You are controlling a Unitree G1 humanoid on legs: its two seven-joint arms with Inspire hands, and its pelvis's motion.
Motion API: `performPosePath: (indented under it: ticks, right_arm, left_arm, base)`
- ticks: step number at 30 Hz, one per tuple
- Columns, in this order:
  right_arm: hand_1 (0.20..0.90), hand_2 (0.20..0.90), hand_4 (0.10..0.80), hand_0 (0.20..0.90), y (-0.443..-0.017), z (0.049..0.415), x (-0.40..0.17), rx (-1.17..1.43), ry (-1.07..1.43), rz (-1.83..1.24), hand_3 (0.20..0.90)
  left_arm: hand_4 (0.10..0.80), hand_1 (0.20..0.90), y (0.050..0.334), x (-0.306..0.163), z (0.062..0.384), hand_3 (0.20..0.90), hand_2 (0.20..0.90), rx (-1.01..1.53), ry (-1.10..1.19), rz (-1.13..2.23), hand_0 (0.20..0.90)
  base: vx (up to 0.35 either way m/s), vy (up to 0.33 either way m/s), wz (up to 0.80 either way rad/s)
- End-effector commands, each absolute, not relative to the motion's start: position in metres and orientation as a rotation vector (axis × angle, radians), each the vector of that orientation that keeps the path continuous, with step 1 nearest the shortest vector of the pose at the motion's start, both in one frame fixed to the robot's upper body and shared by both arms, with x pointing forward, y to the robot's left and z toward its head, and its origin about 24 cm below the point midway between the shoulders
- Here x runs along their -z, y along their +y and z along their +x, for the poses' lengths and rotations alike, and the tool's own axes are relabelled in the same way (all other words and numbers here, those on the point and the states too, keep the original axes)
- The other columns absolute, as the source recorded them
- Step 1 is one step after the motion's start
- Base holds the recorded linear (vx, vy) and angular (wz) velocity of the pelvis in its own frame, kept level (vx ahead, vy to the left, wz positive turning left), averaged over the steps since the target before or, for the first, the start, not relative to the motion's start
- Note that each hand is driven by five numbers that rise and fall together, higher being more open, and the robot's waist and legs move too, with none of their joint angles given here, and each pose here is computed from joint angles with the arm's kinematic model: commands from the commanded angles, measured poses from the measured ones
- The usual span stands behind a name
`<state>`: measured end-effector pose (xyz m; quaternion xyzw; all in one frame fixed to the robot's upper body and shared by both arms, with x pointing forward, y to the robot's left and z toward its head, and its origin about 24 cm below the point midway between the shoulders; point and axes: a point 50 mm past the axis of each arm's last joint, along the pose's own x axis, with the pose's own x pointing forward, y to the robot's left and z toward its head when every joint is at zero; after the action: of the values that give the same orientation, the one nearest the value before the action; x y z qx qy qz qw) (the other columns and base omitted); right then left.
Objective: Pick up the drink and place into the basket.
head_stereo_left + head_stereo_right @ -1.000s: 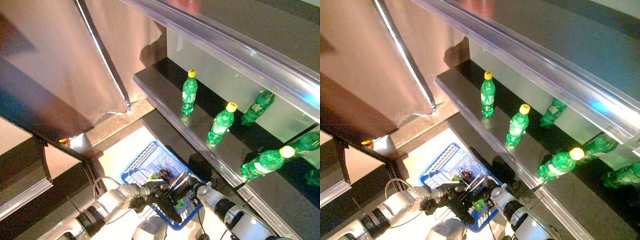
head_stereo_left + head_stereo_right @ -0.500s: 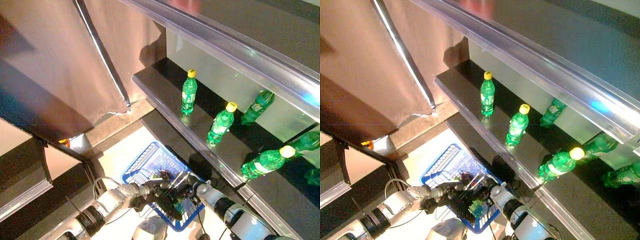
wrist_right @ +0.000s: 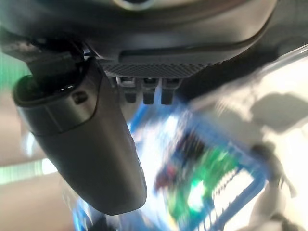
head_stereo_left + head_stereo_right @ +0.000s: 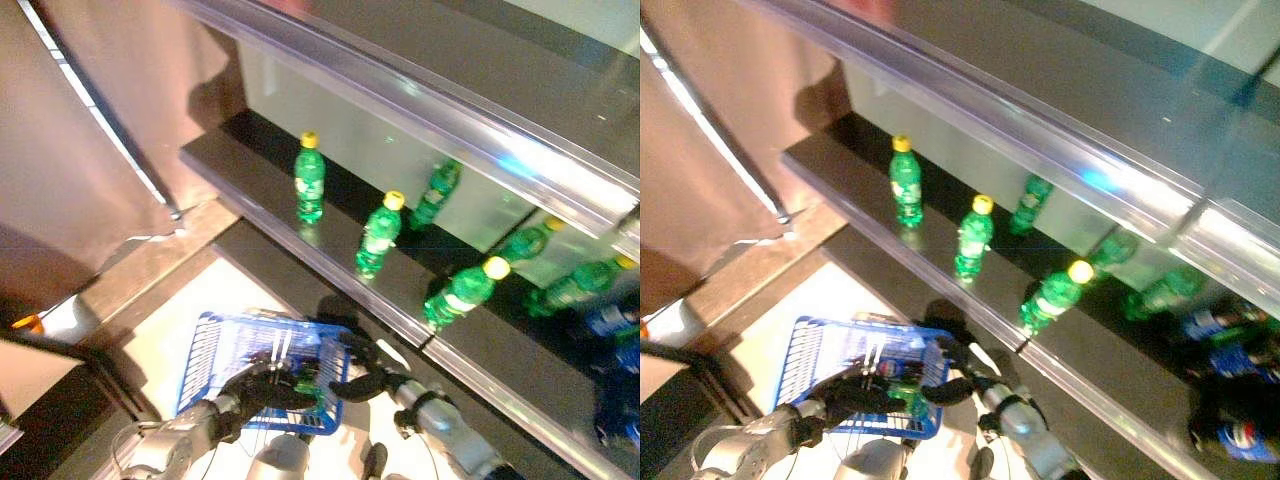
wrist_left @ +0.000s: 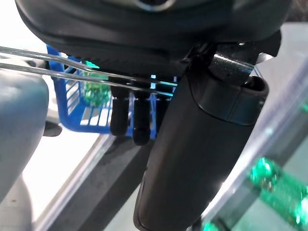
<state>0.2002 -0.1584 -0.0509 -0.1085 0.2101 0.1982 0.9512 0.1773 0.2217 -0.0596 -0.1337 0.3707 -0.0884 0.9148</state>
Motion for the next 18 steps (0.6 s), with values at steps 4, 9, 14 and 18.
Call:
performPosePath:
  ticks: [4, 9, 14, 18]
  right_arm:
    - [0.9, 0.9, 0.8, 0.9, -0.188, 0.192, 0.038, -0.424, 0.335, -0.1, 0.9]
    - [0.9, 0.9, 0.8, 0.9, -0.209, 0.177, 0.077, -0.182, 0.519, 0.096, 0.9]
    - [0.9, 0.9, 0.8, 0.9, -0.229, 0.161, 0.107, 0.028, 0.667, 0.213, 0.9]
    - [0.9, 0.9, 0.8, 0.9, -0.25, 0.141, 0.127, 0.255, 0.777, 0.295, 0.9]
  left_arm:
    - [0.1, 0.3, 0.203, -0.003, 0.235, 0.2, 0.3, 0.167, 0.115, -0.669, 0.3]
    - [0.1, 0.3, 0.22, 0.031, 0.226, 0.2, 0.3, -0.007, 0.186, -0.75, 0.3]
    - [0.1, 0.3, 0.224, 0.059, 0.217, 0.2, 0.3, -0.106, 0.276, -0.82, 0.3]
    - [0.1, 0.3, 0.228, 0.082, 0.201, 0.2, 0.3, -0.213, 0.352, -0.89, 0.3]
  base:
    - [-0.026, -0.078, -0.43]
    - [-0.002, -0.075, -0.27]
    - [0.021, -0.044, -0.2]
    - [0.073, -0.028, -0.09]
